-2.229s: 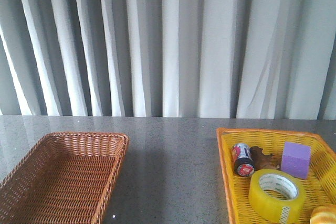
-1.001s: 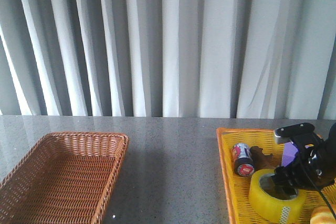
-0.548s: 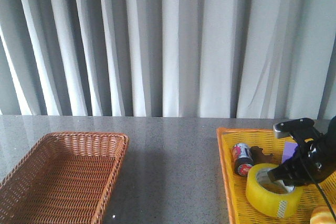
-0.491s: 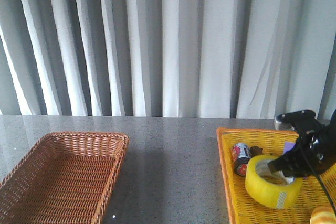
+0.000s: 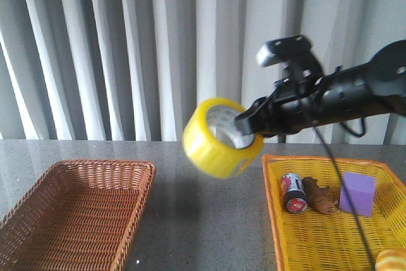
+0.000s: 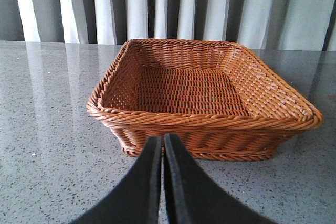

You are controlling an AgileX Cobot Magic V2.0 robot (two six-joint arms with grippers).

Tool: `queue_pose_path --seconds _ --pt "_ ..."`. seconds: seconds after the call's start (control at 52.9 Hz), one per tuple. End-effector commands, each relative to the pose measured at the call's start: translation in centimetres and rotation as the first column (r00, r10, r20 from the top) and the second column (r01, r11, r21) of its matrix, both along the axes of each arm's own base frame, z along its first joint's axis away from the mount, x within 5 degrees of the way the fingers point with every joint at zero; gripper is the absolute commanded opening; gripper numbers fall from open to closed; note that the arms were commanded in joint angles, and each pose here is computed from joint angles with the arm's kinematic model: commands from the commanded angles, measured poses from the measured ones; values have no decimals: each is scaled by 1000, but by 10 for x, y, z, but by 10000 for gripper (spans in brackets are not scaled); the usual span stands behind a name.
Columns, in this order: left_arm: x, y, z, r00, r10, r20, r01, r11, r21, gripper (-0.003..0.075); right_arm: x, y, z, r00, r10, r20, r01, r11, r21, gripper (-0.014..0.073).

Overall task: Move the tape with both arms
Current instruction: 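Lift the tape roll with the right gripper and carry it toward the table center, then set the tape roll on the table and open the right gripper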

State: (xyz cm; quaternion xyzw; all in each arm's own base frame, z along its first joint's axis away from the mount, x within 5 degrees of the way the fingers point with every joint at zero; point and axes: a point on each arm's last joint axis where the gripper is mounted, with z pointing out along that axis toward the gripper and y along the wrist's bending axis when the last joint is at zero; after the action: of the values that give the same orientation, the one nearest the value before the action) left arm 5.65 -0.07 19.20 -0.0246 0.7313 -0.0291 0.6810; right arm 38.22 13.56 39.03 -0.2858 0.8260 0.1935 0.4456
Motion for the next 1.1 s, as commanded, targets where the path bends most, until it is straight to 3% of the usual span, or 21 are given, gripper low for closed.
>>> queue_pose_path --seconds 0.0,0.189,0.321,0.472,0.699,0.888,1.077 --pt "-2 0 17 994 -4 112 5 1000 -11 -6 9 21 -6 999 28 36 -29 999 24 -3" --pt "-2 0 17 994 -4 112 5 1000 -11 -6 34 48 -76 990 80 -115 -90 993 -79 8" --pt "-2 0 17 994 -4 112 5 1000 -11 -6 42 51 -108 975 94 -203 -118 987 -111 48" --pt "-2 0 17 994 -4 112 5 1000 -11 -6 41 52 -119 959 108 -263 -142 983 -115 165" --pt "-2 0 17 994 -4 112 5 1000 -11 -6 41 52 -120 958 105 -265 -140 983 -117 413" --pt "-2 0 17 994 -4 112 5 1000 -11 -6 38 49 -93 972 70 -225 -88 994 -71 463" --pt "-2 0 17 994 -4 112 5 1000 -11 -6 3 38 -2 996 70 -47 -71 997 -4 399"
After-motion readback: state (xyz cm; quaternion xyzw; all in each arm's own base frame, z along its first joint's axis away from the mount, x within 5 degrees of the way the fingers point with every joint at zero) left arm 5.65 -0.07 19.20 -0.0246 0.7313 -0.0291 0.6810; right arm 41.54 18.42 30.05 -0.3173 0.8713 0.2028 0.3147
